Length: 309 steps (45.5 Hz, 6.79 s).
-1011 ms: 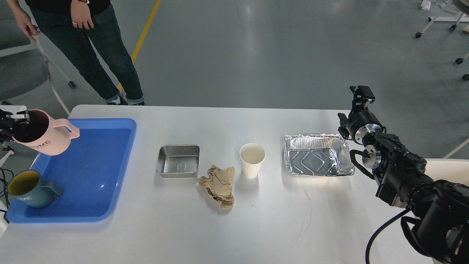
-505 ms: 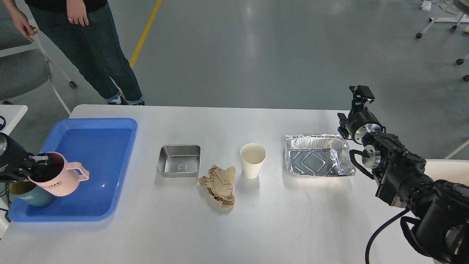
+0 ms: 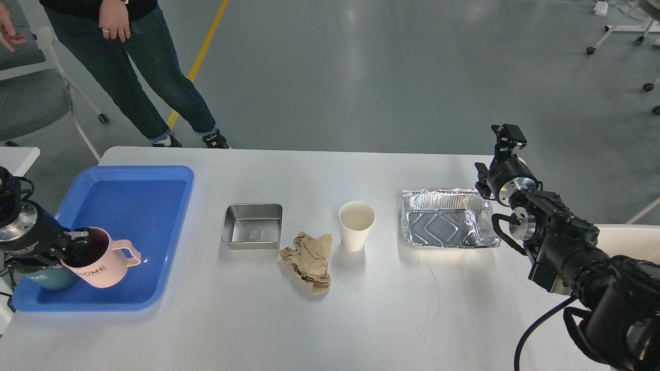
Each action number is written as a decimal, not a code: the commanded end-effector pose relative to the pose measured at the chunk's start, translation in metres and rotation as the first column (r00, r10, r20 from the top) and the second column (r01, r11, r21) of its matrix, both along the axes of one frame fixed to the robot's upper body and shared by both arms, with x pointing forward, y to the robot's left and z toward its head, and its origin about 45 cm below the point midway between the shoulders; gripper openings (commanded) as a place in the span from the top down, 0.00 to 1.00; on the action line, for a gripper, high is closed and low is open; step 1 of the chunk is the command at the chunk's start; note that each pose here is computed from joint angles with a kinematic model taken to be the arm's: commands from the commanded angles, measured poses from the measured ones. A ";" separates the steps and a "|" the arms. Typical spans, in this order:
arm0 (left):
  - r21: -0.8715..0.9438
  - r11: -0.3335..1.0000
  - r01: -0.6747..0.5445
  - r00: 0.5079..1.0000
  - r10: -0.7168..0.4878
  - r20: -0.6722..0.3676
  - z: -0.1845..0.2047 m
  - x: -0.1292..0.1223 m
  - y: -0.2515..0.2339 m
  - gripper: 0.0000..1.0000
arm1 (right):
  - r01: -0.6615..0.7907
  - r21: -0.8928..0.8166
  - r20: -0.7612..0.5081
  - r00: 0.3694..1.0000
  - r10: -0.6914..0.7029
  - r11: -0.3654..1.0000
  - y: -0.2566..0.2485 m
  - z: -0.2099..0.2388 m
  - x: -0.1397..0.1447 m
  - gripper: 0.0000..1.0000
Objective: Tidy desktop
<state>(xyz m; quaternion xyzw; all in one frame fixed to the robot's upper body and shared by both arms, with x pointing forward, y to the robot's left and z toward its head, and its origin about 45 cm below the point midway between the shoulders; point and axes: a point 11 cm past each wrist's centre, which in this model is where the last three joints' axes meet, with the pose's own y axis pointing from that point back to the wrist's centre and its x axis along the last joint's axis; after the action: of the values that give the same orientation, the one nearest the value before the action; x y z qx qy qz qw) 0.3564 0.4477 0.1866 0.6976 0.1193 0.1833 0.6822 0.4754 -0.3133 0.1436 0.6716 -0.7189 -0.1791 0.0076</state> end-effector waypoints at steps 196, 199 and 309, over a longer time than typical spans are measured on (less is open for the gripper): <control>-0.966 0.232 -0.111 0.741 0.667 0.076 0.044 0.086 -0.079 0.02 | -0.004 -0.007 0.015 1.000 0.004 1.000 0.000 0.009 0.006 0.00; -0.987 0.141 -0.073 0.716 0.697 0.047 0.041 0.087 -0.086 0.02 | -0.003 -0.007 0.010 1.000 0.003 1.000 0.000 0.007 0.004 0.00; -0.977 0.138 -0.165 0.534 0.845 0.030 -0.008 0.115 -0.169 0.02 | 0.004 -0.012 0.003 1.000 -0.004 1.000 -0.001 0.004 0.003 0.00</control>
<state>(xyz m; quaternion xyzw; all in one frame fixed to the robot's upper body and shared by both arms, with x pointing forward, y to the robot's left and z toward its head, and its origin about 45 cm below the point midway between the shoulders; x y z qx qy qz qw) 0.4642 0.2812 0.1660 -0.1031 0.2913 0.5551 0.7722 0.4776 -0.3137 0.1469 0.6705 -0.7209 -0.1747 0.0104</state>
